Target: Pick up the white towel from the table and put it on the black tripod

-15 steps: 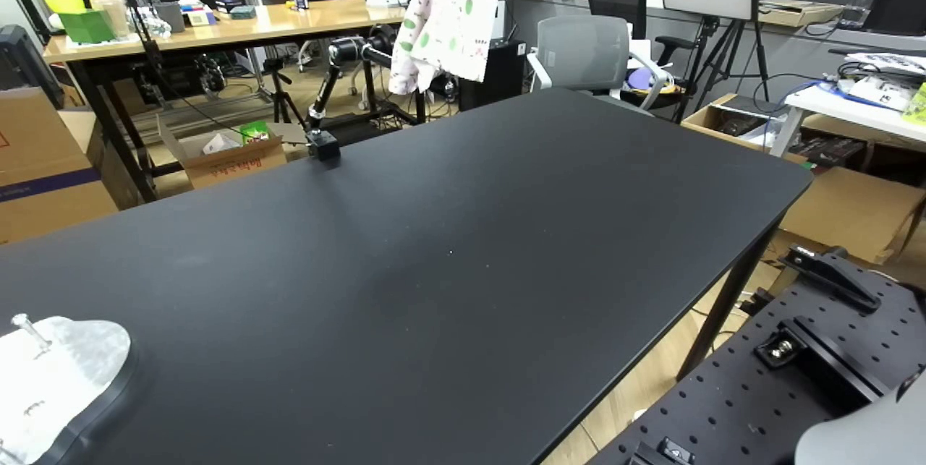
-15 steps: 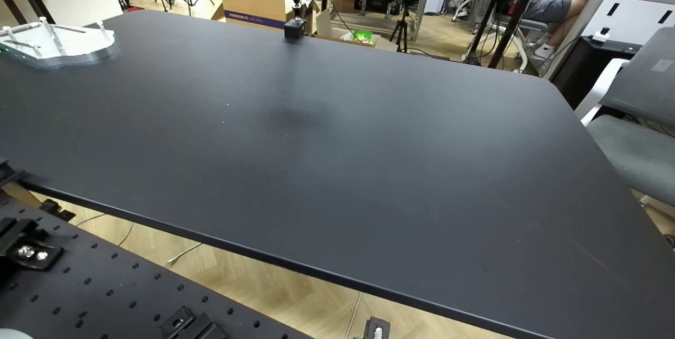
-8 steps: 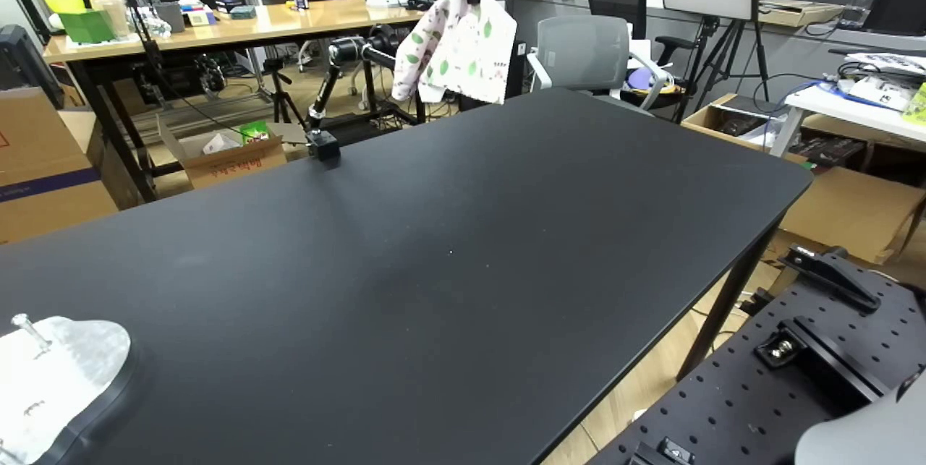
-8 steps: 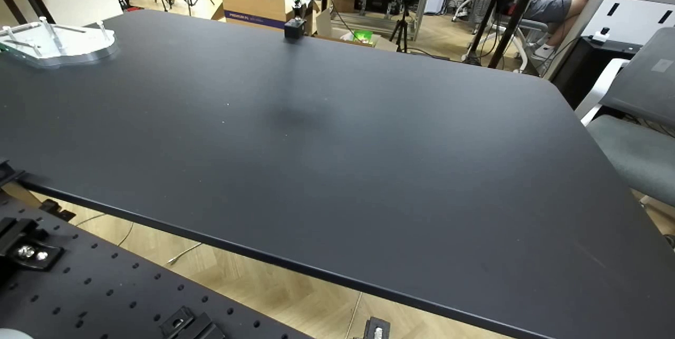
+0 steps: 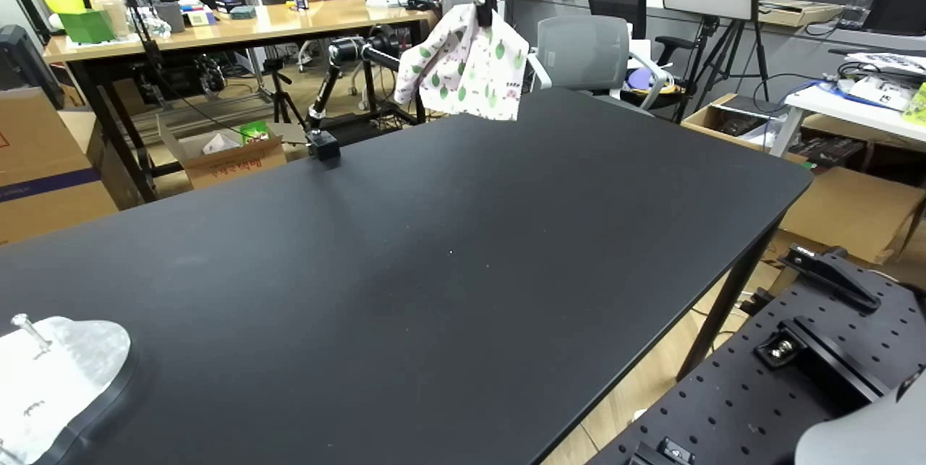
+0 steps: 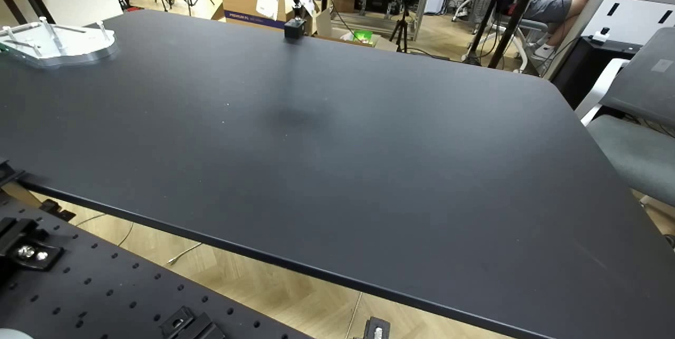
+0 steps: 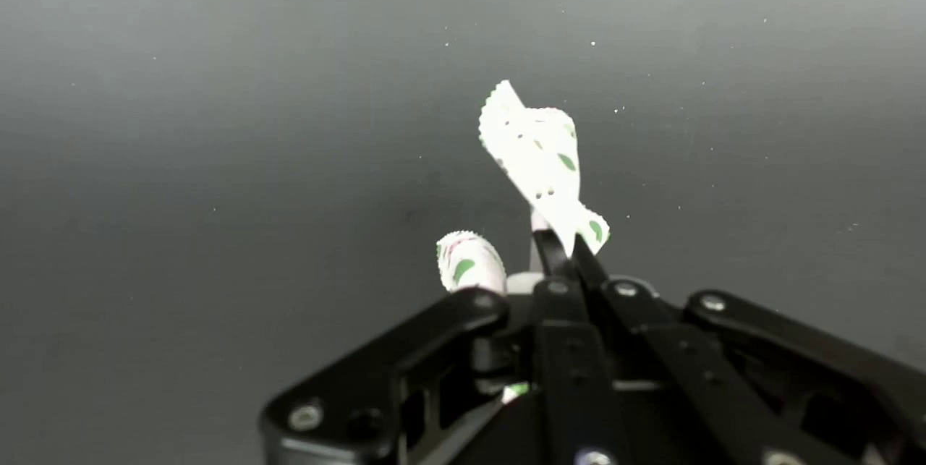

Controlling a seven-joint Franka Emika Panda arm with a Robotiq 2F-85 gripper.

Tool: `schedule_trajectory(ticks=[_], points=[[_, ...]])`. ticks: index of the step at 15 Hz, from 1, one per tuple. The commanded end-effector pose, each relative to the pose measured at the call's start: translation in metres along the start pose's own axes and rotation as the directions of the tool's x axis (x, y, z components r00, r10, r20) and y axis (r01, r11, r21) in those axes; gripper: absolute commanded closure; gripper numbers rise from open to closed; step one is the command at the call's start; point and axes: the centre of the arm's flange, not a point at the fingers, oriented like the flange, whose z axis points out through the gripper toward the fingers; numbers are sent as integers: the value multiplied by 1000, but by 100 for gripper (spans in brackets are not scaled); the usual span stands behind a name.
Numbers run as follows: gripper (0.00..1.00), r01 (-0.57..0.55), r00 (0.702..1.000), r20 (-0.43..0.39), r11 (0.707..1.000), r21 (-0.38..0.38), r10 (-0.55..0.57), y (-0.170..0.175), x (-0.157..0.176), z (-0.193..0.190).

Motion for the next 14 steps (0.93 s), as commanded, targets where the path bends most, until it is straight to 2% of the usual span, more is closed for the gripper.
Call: schedule_trajectory(ticks=[1,7,13,14], points=[[99,16,999,-46,1000,-2,-16,-3,0,-8],[99,32,995,-96,999,-12,-33,-2,17,-13],[99,41,995,-95,999,-7,-42,7,24,-7],[86,49,995,-90,999,-8,-49,8,25,-6]])
